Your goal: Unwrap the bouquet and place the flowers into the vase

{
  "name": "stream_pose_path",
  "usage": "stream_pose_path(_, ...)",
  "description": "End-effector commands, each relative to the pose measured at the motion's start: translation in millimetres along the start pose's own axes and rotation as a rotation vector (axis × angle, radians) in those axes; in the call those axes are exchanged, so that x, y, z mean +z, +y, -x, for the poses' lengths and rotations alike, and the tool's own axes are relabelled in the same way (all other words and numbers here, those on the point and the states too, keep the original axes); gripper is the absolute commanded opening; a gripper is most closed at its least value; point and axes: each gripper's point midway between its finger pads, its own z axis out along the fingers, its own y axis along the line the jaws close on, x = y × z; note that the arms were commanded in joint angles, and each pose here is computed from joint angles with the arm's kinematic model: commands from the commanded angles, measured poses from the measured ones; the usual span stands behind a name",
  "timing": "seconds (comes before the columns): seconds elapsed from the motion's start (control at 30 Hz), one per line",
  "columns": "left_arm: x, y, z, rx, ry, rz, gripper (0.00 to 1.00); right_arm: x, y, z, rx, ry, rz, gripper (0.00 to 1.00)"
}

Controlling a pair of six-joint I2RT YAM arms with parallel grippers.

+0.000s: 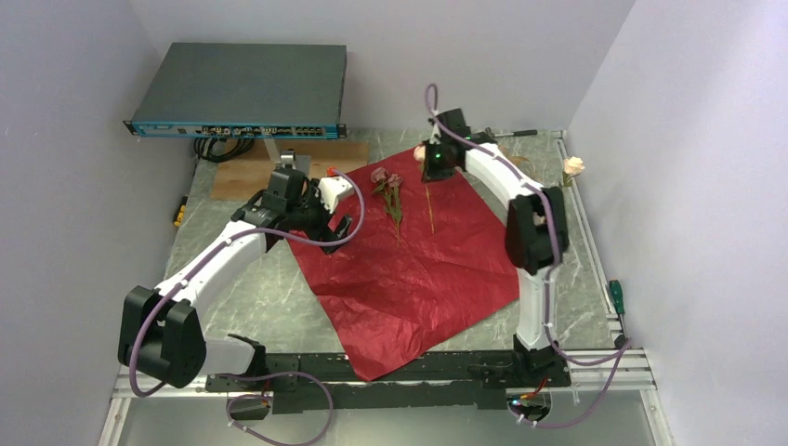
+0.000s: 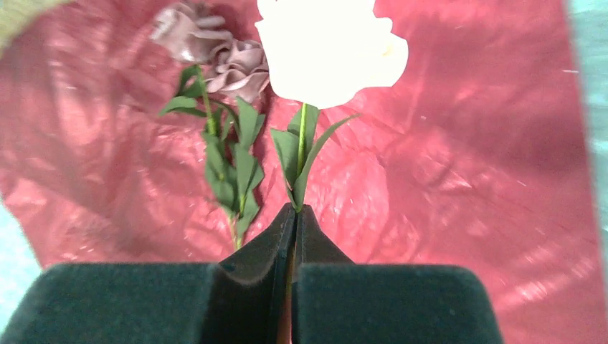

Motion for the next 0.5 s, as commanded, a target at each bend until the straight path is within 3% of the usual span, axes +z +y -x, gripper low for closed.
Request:
stream_pose_path(0.0, 4, 4, 26, 0.009, -0.066, -0.016, 0.99, -91, 25, 65, -0.003, -0.33, 0.135, 0.0)
stream_pose_path(0.23, 11, 5, 37, -0.001, -0.08, -0.044, 0.99, -205, 19, 79, 0.064, -0.542, 0.195, 0.0)
stream_pose_path(0.47, 20, 3, 44, -0.033, -0.095, -0.085, 0.99, -297, -19, 58, 0.02, -0.802, 0.099, 0.0)
